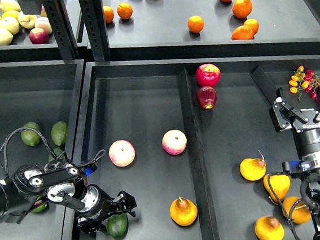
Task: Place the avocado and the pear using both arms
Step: 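Lower the left gripper and close it on the green avocado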
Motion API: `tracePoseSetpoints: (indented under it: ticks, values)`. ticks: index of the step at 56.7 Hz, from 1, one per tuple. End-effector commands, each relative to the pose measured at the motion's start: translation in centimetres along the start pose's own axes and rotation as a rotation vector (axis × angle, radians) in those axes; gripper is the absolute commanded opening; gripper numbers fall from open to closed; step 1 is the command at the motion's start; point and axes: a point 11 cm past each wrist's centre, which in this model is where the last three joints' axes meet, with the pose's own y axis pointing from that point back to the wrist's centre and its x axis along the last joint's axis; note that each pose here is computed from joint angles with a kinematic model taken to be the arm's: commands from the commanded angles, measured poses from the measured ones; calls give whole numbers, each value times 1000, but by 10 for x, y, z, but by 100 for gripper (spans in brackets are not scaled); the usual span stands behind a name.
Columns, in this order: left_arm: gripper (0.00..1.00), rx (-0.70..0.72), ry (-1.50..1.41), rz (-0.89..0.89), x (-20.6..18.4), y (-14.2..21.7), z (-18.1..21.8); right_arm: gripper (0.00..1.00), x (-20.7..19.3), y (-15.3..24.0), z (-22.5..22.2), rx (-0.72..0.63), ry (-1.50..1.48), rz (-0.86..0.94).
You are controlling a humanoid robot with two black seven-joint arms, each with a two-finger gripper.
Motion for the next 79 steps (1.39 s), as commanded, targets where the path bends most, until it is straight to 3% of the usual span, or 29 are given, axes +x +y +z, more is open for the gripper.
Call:
tracePoseSetpoints:
  ticks: [1,10,21,28,36,47,64,79]
  values:
    - [100,4,-3,-1,-1,-2,0,100,0,0,0,0,0,0]
    - [98,15,-24,7,-1,-2,0,100,1,0,0,2,0,3]
    - [87,18,-32,10,-1,-2,0,100,0,0,-1,3,0,-3]
    - [75,19,-31,9,-1,-3,-1,100,-1,0,-1,3,1,-5]
    - [47,33,-27,48,10,-1,-4,100,0,0,-1,4,1,-8]
    - [31,64,-51,123,29,5,-9,100,-2,0,-1,3,1,-14]
    - [23,66,-72,141,29,2,-8,100,-6,1,-1,2,7,-57]
    - [22,10,-85,149,33,16,11,100,-5,2,-1,3,6,-56]
